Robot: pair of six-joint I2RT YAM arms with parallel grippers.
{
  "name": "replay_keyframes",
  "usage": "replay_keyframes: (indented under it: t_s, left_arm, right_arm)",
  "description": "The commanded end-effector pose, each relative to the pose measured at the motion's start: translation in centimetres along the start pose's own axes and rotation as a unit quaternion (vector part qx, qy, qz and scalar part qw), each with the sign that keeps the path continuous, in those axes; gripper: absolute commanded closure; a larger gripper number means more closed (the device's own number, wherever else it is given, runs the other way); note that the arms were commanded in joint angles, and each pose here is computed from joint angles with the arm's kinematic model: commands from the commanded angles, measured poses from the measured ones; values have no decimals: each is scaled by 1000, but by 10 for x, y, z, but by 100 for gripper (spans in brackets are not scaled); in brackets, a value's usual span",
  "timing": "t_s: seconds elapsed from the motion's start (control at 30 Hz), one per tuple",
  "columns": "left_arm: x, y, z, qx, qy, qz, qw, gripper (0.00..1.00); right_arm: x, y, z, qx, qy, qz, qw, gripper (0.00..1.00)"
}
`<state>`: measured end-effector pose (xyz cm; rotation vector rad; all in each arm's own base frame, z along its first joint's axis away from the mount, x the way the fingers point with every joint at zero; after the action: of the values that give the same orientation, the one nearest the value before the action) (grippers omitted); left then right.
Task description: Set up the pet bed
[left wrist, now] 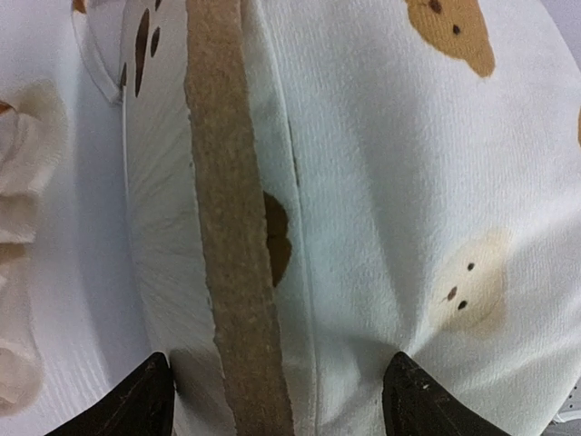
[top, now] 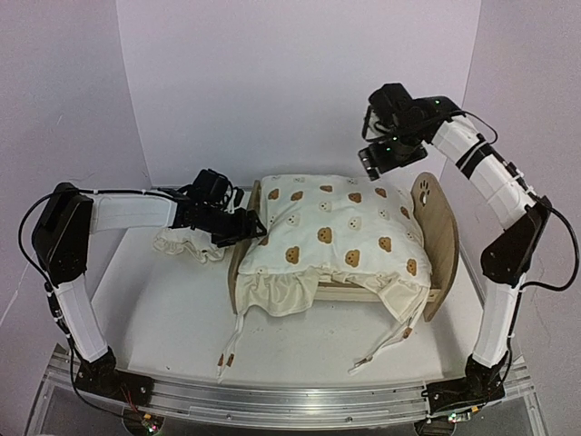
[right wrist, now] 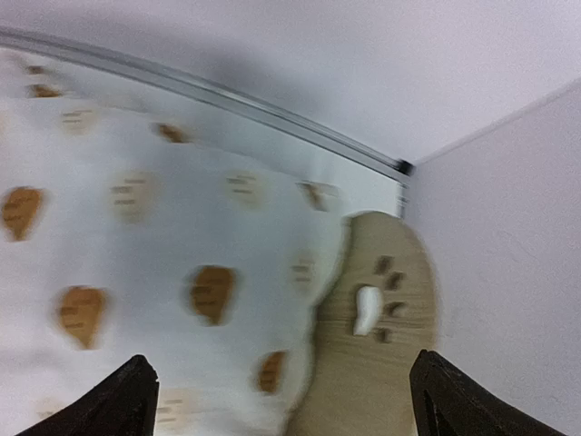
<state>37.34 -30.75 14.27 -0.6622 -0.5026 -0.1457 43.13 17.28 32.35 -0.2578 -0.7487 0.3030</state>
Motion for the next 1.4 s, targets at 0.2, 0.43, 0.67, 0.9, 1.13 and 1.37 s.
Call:
replay_keyframes:
  t_s: [0.2, 0.43, 0.67, 0.9, 1.13, 1.37]
  left_arm:
    - [4, -79, -18, -134, -23, -12, 991, 24]
    - [26, -58, -9, -118, -58, -31, 991, 15]
    - [8, -36, 56, -55, -99, -62, 992, 7]
    - [-18, -36, 108, -69, -123, -45, 989, 6]
    - [-27, -38, 142, -77, -160, -51, 983, 5]
    - [-30, -45, 155, -93, -168, -64, 979, 5]
  right_arm:
    - [-82, 197, 95, 452, -9, -41, 891, 15]
    - [-158, 284, 117, 546, 4, -34, 837, 21]
    - [-187, 322, 95, 498, 8, -113, 860, 17]
    - [-196, 322, 59, 376, -6, -202, 904, 39]
    - [-200, 342, 41, 351, 8, -210, 912, 47]
    - [-191, 347, 55, 385, -3, -187, 904, 89]
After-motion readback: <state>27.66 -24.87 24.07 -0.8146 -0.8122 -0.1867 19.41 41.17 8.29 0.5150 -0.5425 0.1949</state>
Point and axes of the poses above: each gripper's point midway between its finger pads, its own z axis back along the fingers, its own y axis along the line the jaws close on, x = y × z, the point moved 2 cm from there along z, back along the fingers, and after that the axes turned 3 degrees about -z, right-handed, at the moved point
